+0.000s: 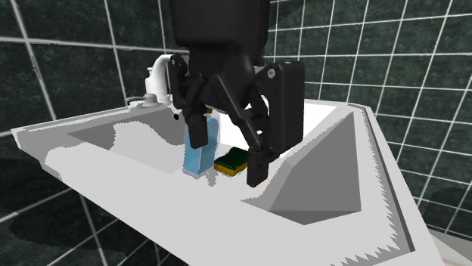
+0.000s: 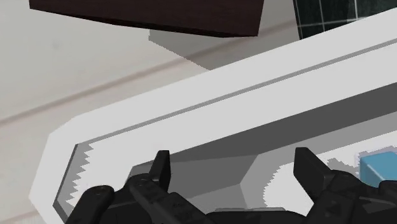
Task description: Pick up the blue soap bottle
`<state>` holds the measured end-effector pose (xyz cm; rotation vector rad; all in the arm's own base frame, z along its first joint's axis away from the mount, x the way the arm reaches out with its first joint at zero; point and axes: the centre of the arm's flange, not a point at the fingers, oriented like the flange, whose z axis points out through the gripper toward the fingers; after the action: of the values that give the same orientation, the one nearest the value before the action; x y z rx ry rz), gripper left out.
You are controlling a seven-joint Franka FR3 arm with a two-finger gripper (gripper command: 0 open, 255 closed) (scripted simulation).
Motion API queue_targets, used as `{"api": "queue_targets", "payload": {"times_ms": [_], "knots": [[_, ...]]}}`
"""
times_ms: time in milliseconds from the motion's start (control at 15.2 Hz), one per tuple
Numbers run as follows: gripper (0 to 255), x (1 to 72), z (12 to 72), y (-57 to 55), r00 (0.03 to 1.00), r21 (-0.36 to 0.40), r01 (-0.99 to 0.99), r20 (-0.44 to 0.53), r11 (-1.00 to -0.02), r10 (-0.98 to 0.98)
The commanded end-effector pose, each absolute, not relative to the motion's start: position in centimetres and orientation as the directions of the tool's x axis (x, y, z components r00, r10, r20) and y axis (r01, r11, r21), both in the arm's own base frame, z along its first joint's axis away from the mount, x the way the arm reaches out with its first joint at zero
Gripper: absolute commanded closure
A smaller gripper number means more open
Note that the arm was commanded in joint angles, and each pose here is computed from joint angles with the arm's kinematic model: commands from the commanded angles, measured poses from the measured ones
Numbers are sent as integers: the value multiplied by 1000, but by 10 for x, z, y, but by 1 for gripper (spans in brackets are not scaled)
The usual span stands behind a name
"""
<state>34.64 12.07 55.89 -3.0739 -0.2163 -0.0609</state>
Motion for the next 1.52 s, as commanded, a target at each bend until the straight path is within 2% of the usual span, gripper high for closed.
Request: {"api": "queue_targets", "payload": {"times_ms": [0,1452], "knots": [[0,354,559,146,989,-60,144,46,-988,142],[0,442,532,411,982,-89,183,73,-979,177]]}}
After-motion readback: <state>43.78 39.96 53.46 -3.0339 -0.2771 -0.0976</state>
